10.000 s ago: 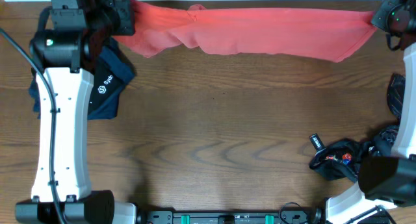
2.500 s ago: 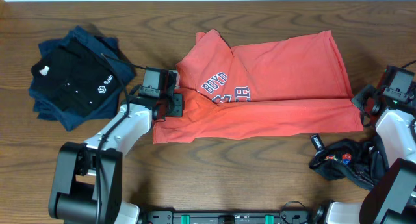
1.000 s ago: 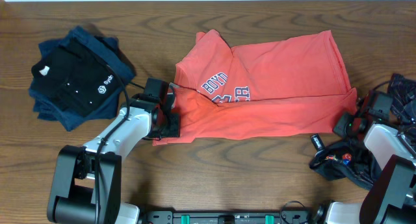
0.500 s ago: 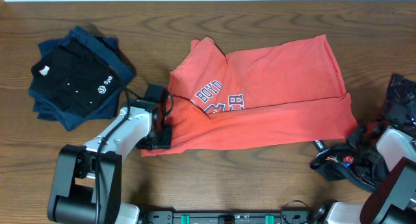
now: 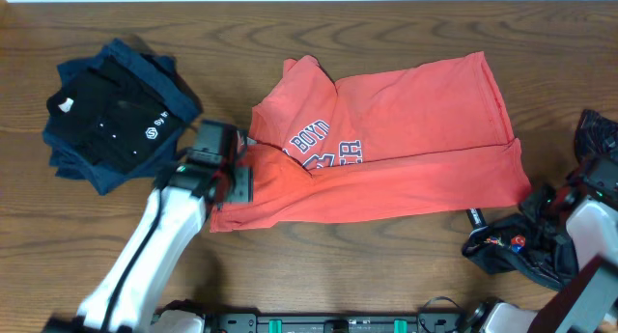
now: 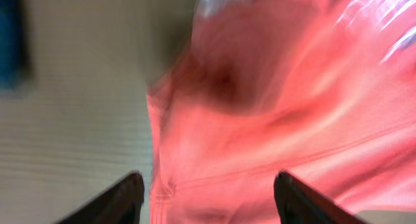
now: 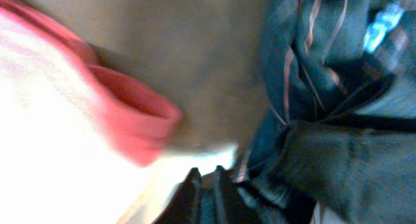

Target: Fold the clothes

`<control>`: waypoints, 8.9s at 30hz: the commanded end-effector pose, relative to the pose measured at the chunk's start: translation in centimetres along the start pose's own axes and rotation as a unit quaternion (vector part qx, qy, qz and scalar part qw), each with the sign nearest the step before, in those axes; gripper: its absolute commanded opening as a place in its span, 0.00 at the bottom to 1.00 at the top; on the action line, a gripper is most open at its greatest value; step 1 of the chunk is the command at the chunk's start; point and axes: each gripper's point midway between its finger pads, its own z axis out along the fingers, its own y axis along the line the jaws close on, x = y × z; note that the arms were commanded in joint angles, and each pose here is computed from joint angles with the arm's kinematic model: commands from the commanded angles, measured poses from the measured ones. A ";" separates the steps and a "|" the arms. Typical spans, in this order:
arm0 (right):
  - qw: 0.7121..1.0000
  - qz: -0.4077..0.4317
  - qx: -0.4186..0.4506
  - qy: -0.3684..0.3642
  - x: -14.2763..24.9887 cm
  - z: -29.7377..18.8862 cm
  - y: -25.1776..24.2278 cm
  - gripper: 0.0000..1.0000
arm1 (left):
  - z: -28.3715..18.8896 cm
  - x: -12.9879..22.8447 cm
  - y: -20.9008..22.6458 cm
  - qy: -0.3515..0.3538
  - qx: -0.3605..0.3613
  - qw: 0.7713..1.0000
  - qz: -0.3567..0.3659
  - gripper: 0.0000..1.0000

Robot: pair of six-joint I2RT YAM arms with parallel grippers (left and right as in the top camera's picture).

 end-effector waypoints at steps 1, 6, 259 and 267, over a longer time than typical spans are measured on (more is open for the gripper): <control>0.997 -0.015 -0.067 -0.045 -1.7 -2.9 2.3 0.13 | -2.9 -5.5 -0.7 -0.118 0.016 0.993 -0.005 0.61; 0.991 -0.023 -0.109 -0.075 -2.2 -5.3 3.6 0.19 | -1.9 -11.3 -1.9 -0.217 0.031 0.976 0.011 0.61; 0.980 -0.149 0.053 -0.123 -18.1 -6.4 11.2 0.01 | -2.4 -15.7 -2.7 -0.052 0.158 0.982 -0.090 0.06; 0.985 -0.145 0.093 -0.022 -13.6 -7.3 6.9 0.01 | -2.6 -8.8 -2.3 0.086 0.135 0.981 -0.110 0.06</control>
